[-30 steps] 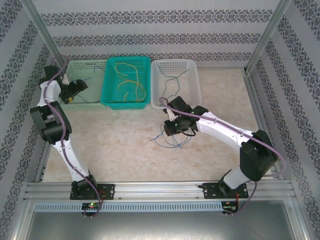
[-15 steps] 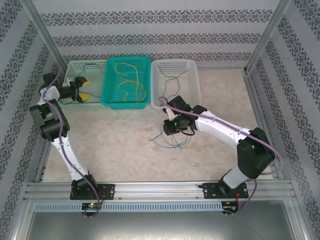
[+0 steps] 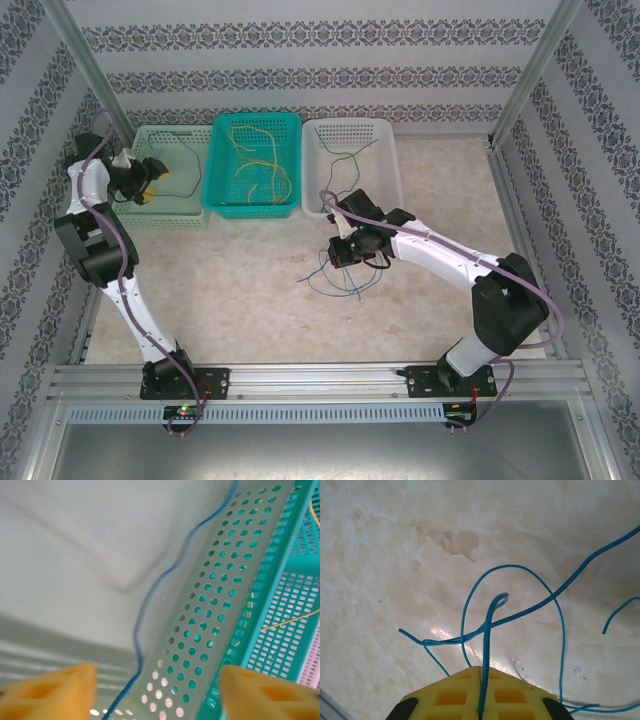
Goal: Untangle the cables
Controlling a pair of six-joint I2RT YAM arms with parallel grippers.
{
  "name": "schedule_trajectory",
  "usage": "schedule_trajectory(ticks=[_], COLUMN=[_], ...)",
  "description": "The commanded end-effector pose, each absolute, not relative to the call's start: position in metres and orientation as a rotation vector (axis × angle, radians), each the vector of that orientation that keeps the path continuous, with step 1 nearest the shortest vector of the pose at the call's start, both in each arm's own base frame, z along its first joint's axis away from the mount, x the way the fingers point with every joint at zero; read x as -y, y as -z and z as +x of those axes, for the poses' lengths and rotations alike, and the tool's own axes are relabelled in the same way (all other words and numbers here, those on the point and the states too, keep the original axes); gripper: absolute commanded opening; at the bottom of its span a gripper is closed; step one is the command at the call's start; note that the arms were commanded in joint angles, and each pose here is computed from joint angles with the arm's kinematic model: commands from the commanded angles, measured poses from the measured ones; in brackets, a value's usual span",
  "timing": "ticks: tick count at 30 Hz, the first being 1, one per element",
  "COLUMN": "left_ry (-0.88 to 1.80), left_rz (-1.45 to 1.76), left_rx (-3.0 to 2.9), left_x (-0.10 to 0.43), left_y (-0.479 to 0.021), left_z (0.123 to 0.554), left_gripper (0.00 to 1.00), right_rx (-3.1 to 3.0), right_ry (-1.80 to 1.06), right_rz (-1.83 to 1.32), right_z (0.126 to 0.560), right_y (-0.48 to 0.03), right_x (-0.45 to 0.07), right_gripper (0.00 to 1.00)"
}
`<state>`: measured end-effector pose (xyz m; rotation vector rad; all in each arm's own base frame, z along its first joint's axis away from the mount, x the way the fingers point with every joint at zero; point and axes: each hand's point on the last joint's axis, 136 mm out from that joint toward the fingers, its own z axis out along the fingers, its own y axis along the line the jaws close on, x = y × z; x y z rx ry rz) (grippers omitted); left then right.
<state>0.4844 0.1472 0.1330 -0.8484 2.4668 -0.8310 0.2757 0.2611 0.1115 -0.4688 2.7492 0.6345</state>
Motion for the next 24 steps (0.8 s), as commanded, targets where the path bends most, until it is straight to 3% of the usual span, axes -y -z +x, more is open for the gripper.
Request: schedule_trajectory(ticks=[1, 2, 6, 7, 8, 13, 14, 15, 16, 19, 20, 24], left_ry=[0.711, 0.707, 0.699, 0.704, 0.716, 0.733, 0.714, 0.682, 0.656, 0.608, 0.593, 0.565], left_rz=[-0.847, -0.843, -0.855, -0.868, -0.873, -0.885, -0.885, -0.881, -0.883, -0.864, -0.866, -0.863], left_rx=[-2.535, -2.542, -2.553, -2.558, -2.561, -2.562, -2.567, -2.579, -2.588, -2.608, -2.612, -2.626], left_x=[-0.155, -0.155, -0.157, -0.157, -0.155, -0.154, -0.155, -0.157, -0.161, -0.164, -0.165, -0.168], left_y=[-0.131, -0.132, -0.129, -0.126, -0.125, -0.122, -0.122, -0.121, -0.121, -0.121, -0.121, -0.121], left_z=[0.469, 0.469, 0.468, 0.467, 0.467, 0.467, 0.466, 0.465, 0.463, 0.46, 0.459, 0.456], left_gripper=[0.15, 0.13, 0.2, 0.17, 0.03, 0.0, 0.15, 0.55, 0.75, 0.85, 1.0, 1.0], right_rx=[-2.725, -2.724, -2.722, -2.722, -2.722, -2.719, -2.72, -2.72, -2.72, -2.72, -2.72, -2.717], right_ry=[-0.652, -0.652, -0.65, -0.65, -0.648, -0.645, -0.645, -0.643, -0.643, -0.644, -0.644, -0.644], right_rz=[-0.471, -0.47, -0.461, -0.459, -0.455, -0.447, -0.446, -0.445, -0.442, -0.435, -0.437, -0.436], right_z=[0.281, 0.281, 0.281, 0.282, 0.282, 0.281, 0.281, 0.28, 0.28, 0.281, 0.281, 0.282], right_y=[-0.117, -0.118, -0.118, -0.118, -0.118, -0.119, -0.118, -0.118, -0.118, -0.117, -0.117, -0.117], right_x=[-0.262, -0.262, -0.26, -0.26, -0.259, -0.258, -0.257, -0.257, -0.257, -0.256, -0.256, -0.256], right_gripper=[0.03, 0.03, 0.03, 0.03, 0.04, 0.04, 0.04, 0.04, 0.04, 0.04, 0.05, 0.05])
